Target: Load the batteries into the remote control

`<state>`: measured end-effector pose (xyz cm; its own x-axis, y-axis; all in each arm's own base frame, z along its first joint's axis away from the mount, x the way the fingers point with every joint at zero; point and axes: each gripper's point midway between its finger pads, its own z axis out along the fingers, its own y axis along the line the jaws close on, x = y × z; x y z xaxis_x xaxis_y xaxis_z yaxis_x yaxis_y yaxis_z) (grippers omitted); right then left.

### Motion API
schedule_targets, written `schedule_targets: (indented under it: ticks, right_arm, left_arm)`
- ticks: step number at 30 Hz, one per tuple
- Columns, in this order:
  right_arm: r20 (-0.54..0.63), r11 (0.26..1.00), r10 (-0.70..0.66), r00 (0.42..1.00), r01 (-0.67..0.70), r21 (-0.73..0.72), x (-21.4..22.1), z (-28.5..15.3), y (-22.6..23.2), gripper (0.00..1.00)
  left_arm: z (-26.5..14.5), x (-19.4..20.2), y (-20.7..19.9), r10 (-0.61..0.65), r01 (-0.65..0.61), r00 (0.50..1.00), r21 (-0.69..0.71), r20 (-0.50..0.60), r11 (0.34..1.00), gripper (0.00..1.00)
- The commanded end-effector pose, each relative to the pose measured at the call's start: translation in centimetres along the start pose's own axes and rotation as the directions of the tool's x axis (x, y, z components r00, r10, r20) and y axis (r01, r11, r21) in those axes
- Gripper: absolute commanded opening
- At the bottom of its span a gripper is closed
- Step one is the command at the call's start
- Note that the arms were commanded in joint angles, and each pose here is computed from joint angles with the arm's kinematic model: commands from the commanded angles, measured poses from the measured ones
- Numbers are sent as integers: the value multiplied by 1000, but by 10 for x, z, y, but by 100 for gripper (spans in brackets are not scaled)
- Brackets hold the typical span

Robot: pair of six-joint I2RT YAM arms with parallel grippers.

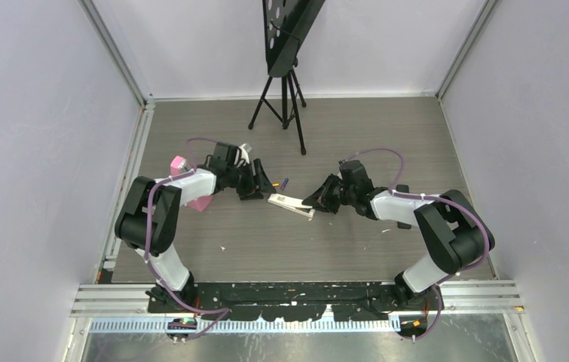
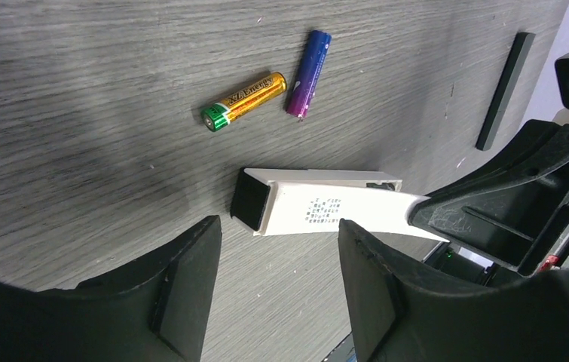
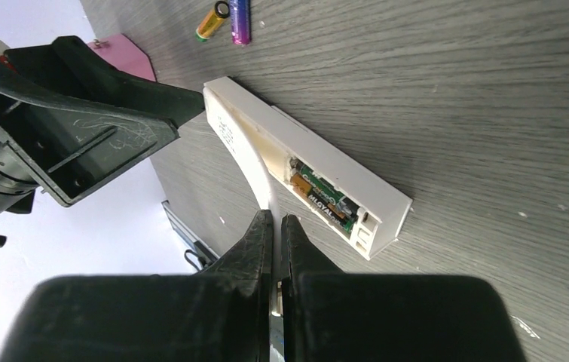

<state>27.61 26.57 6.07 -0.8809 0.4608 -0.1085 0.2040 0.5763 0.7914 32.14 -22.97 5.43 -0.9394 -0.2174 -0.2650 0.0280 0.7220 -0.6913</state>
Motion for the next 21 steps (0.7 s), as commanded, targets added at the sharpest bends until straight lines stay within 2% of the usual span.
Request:
schedule_targets:
  ticks: [1,10,21]
  right_arm:
    - [-25,981,-8,1000,13,193,12,-5,-47,0]
    - [-29,971,1,1000,6,238,14,-5,-57,0]
    - [-35,972,7,999,2,236,16,-5,-58,0]
  left_arm:
    - [-3,-11,-2,36,-36,999,-5,17,999,59]
    - [5,-4,5,28,-28,999,-14,-31,1000,43]
    - [14,2,8,29,-30,996,-7,-83,1000,37]
